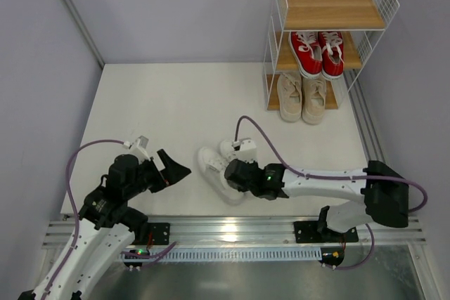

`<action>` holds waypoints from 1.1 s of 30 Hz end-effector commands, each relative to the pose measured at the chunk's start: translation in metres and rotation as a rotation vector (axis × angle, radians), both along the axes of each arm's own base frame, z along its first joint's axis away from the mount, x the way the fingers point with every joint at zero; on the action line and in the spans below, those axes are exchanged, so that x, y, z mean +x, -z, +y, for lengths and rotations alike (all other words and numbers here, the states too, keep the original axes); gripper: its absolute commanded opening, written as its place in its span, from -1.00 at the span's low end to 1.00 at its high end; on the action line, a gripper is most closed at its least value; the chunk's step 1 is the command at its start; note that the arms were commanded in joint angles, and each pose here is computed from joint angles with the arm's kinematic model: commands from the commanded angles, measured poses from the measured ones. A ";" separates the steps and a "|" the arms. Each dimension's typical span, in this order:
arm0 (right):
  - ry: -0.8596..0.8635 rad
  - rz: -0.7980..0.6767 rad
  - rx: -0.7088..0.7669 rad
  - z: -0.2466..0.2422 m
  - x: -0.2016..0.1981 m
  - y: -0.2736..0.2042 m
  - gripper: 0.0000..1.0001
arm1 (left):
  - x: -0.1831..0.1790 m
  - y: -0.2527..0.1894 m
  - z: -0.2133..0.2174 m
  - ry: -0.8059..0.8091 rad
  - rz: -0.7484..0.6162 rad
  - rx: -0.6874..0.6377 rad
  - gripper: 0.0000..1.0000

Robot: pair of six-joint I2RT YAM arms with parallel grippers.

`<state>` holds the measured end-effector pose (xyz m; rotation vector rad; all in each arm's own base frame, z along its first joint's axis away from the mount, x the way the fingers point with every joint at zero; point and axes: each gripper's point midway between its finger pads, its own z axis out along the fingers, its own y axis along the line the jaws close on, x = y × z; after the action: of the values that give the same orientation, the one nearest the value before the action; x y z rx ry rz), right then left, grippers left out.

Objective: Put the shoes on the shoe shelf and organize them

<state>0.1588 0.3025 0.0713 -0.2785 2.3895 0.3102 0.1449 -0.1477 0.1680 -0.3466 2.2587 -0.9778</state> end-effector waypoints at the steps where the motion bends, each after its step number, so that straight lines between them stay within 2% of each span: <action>1: 0.062 -0.113 -0.068 -0.058 0.036 -0.037 -0.92 | 0.004 -0.005 -0.003 0.013 -0.030 -0.008 0.99; 5: 0.165 -0.173 -0.069 -0.118 0.061 -0.057 -0.92 | 0.004 -0.004 -0.006 0.019 -0.025 -0.024 0.99; 8: 0.171 -0.186 -0.043 -0.137 0.069 -0.062 -0.92 | 0.006 -0.003 -0.008 0.018 -0.022 -0.035 0.99; 15: 0.065 -0.078 -0.003 -0.119 0.057 -0.027 -0.92 | 0.007 -0.001 -0.010 0.017 -0.010 -0.041 1.00; 20: 0.091 -0.031 0.044 -0.117 0.048 -0.003 -0.91 | 0.007 0.002 -0.009 0.012 -0.009 -0.041 0.99; 22: 0.098 -0.029 0.044 -0.119 0.047 0.001 -0.59 | 0.007 0.003 -0.010 0.013 -0.005 -0.041 0.99; 24: 0.103 -0.026 0.032 -0.122 0.046 0.004 -0.44 | 0.007 0.004 -0.010 0.014 -0.003 -0.039 1.00; 25: 0.106 -0.030 0.031 -0.123 0.046 0.002 -0.23 | 0.008 0.004 -0.010 0.012 -0.004 -0.039 1.00; 28: 0.108 -0.045 0.027 -0.125 0.047 -0.004 0.03 | 0.008 0.004 -0.010 0.014 -0.003 -0.041 0.99; 33: 0.115 -0.044 0.007 -0.131 0.046 -0.004 0.06 | 0.008 0.005 -0.010 0.011 -0.003 -0.044 0.99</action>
<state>0.1979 0.1670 0.0626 -0.1717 2.3973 0.2267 0.1487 -0.1533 0.1559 -0.3601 2.2765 -0.9979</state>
